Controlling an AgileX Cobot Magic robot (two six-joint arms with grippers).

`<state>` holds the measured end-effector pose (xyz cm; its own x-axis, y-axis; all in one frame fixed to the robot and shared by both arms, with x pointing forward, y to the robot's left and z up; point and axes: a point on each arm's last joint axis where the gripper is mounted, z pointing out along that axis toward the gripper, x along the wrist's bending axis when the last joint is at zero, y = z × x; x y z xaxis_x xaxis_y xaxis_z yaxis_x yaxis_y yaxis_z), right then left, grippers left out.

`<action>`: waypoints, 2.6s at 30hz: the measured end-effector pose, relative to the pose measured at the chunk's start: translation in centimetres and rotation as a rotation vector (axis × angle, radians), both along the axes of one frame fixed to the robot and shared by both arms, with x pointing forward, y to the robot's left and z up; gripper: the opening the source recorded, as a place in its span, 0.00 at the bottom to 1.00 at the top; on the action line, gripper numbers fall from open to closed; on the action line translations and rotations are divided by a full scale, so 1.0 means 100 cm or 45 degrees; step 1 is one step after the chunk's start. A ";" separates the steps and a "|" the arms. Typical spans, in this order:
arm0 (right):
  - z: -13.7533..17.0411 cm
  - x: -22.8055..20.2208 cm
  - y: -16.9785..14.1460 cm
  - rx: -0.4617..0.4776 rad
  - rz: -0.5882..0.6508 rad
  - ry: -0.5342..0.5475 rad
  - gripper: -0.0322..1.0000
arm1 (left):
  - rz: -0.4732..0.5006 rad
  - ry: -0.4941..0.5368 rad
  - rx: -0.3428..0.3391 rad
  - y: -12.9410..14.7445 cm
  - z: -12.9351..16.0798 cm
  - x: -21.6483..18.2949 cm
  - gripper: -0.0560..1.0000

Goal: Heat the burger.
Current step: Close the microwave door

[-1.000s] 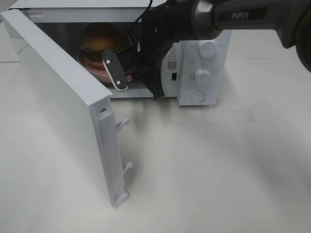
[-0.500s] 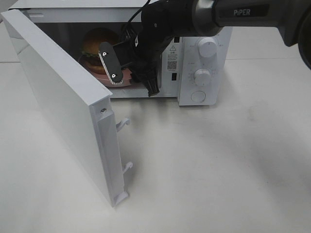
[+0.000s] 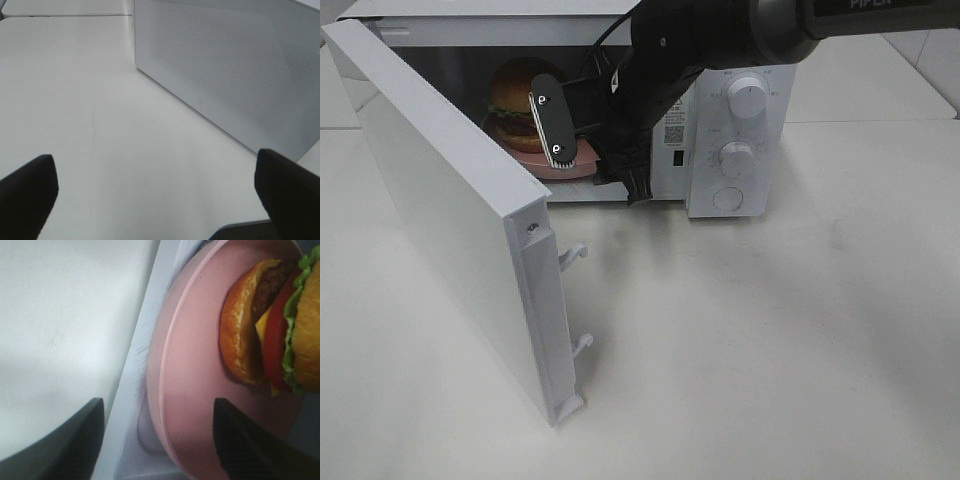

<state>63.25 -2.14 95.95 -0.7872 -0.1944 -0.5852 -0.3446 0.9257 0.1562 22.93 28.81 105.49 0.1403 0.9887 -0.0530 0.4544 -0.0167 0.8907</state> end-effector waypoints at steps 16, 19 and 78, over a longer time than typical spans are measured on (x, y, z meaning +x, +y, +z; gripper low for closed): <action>0.013 -0.040 -0.027 0.004 -0.011 0.025 0.76 | 0.000 0.000 0.000 0.000 0.000 0.000 0.99; 0.015 -0.048 -0.033 0.013 -0.011 0.016 0.76 | 0.000 0.000 0.000 0.000 0.000 0.000 0.99; 0.077 -0.244 -0.185 0.526 -1.488 0.626 0.76 | 0.000 0.000 0.000 0.000 0.000 0.000 0.99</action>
<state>38.86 -20.68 103.67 -0.5137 0.8567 -0.0463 0.7864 0.4917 0.3739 22.93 28.81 105.49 0.1403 0.9887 -0.0530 0.4544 -0.0167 0.8907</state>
